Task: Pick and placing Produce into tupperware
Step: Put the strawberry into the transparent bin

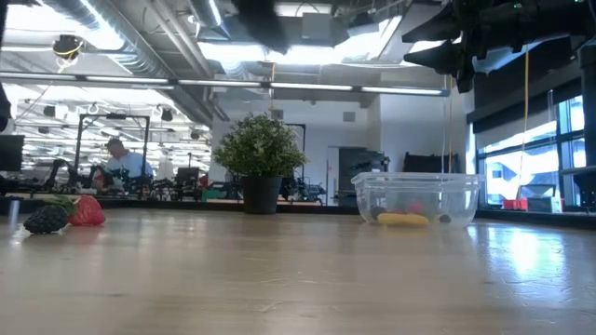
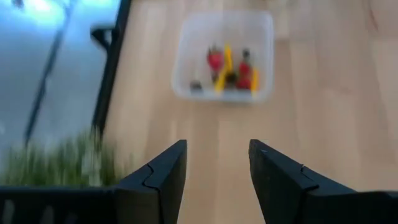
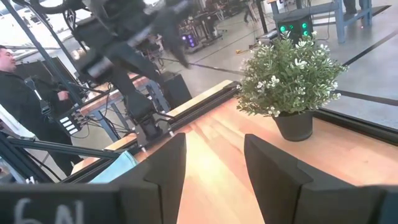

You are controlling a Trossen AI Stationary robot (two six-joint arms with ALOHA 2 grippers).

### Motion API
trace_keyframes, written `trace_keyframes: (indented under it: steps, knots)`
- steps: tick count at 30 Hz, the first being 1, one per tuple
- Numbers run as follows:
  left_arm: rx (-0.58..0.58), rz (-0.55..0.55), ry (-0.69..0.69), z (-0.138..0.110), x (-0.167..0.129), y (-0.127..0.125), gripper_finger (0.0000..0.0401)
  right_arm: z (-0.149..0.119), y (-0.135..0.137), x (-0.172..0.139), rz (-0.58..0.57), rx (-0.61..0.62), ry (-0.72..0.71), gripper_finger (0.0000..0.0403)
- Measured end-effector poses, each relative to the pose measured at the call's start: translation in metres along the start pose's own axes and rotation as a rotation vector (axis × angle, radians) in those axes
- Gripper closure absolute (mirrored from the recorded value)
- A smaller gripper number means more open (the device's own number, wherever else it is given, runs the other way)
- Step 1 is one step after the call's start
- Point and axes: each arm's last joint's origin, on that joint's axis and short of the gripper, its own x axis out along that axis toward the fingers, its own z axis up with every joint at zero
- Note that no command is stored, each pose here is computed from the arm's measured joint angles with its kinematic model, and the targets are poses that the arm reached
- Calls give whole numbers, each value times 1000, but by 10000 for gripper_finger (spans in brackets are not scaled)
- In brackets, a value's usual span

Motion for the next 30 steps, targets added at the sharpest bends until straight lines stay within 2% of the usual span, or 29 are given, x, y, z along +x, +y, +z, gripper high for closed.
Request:
trace_keyframes:
  steps: [6, 10, 13, 17, 21, 24, 26, 30]
  knots:
    - [-178, -20, 193, -35, -57, -5, 236, 0, 0, 0, 0, -1, 0, 238]
    - [-249, 18, 318, -59, -78, -15, 234, 0, 0, 0, 0, -2, 0, 238]
    - [-307, 63, 425, -82, -84, -25, 218, 0, 0, 0, 0, -2, 0, 238]
    - [-386, 93, 524, -112, -78, -39, 180, 0, 0, 0, 0, -1, 0, 238]
    - [-531, 122, 599, -138, -63, -53, 155, 0, 0, 0, 0, -1, 0, 238]
    - [-656, 156, 663, -154, -50, -65, 149, 0, 0, 0, 0, -1, 0, 238]
    - [-700, 175, 699, -163, -43, -71, 149, 0, 0, 0, 0, -1, 0, 238]
    - [-818, 183, 678, -173, -27, -82, 153, 0, 0, 0, 0, -1, 0, 238]
